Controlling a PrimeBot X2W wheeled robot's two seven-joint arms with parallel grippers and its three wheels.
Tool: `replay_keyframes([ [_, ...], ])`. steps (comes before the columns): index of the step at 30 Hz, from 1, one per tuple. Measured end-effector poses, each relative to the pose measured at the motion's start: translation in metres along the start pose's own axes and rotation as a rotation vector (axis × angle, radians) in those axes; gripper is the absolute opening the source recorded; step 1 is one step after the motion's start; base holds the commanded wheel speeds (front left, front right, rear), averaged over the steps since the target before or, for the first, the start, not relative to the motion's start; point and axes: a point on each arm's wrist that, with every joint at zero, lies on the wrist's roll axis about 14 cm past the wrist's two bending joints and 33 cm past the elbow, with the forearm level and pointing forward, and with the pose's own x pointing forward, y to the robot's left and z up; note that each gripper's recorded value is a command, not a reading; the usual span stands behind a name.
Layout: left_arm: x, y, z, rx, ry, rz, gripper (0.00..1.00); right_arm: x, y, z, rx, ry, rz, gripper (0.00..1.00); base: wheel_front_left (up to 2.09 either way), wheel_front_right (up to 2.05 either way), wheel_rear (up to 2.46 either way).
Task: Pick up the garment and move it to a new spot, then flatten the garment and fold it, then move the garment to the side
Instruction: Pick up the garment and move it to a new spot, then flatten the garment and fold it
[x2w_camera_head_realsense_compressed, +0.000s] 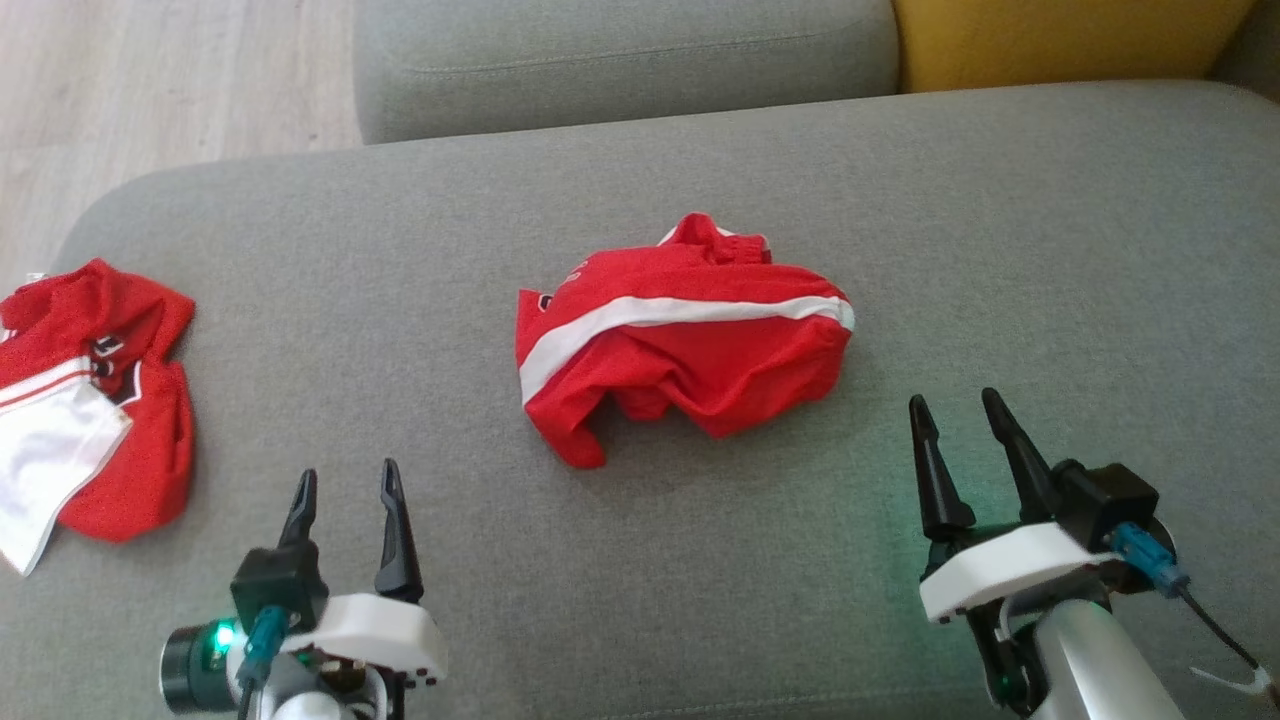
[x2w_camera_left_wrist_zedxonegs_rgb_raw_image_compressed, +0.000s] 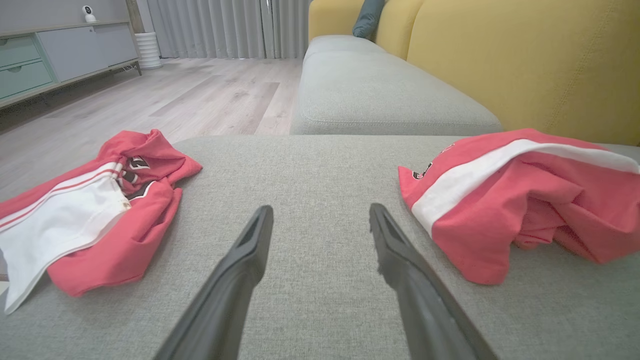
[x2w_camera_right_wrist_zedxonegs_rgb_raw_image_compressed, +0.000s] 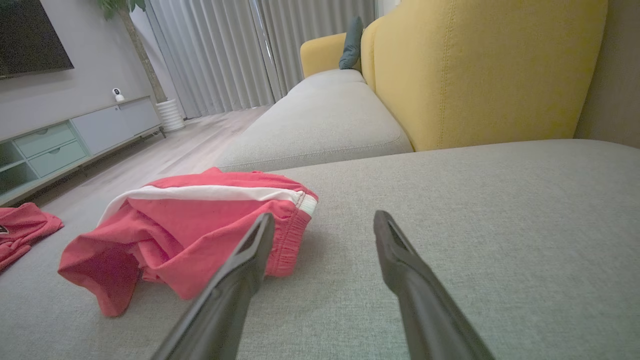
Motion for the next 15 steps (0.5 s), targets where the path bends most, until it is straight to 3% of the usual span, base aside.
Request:
replay_keyframes([
  [15, 0.003, -0.010, -0.011, -0.016, 0.034, -0.029, 1.00, 0.017, 0.005, -0.017, 0.038, 0.052, 0.013, 1.00, 0.00, 0.00, 0.00],
])
